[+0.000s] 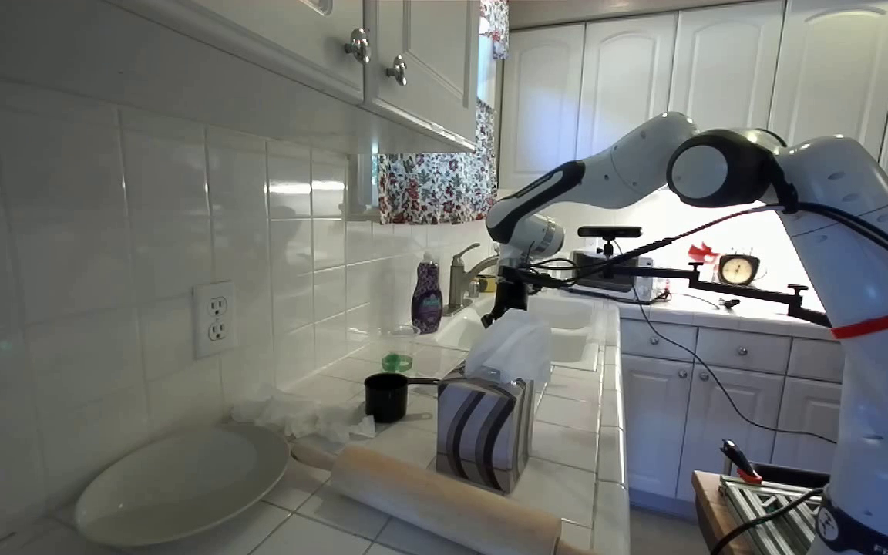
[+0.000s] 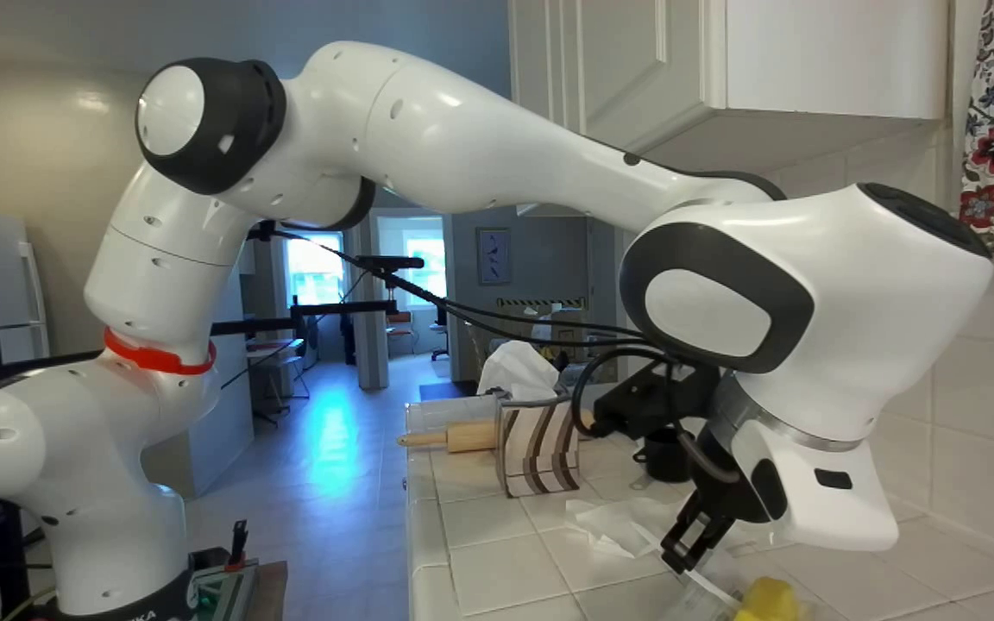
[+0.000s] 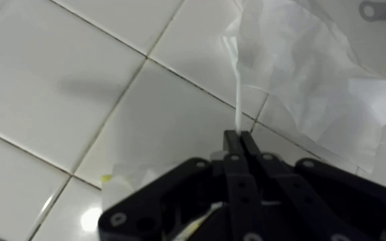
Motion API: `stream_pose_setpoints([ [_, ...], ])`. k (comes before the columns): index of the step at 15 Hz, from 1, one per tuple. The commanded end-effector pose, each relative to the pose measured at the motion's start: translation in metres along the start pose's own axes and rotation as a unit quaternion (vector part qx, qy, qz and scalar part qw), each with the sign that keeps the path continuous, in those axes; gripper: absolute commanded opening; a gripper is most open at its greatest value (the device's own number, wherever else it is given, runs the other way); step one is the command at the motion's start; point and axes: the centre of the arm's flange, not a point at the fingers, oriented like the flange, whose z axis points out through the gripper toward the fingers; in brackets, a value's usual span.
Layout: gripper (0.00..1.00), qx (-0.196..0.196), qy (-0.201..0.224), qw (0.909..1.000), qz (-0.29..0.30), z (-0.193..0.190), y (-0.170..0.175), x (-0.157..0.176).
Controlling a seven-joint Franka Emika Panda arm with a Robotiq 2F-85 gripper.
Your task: Pick up the knife from the counter and cut the butter on the paper
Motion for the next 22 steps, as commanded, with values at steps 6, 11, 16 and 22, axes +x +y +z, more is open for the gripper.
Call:
stream_pose_setpoints([
  [6, 0.01, 0.000, 0.017, 0.9998, 0.005, -0.002, -0.009, -0.004],
  [11, 0.01, -0.002, 0.024, 0.9997, 0.002, -0.001, -0.012, -0.008],
  [16, 0.01, -0.004, 0.030, 0.9995, -0.003, -0.001, -0.017, -0.013],
  [22, 0.01, -0.008, 0.034, 0.9994, -0.006, -0.002, -0.021, -0.020],
])
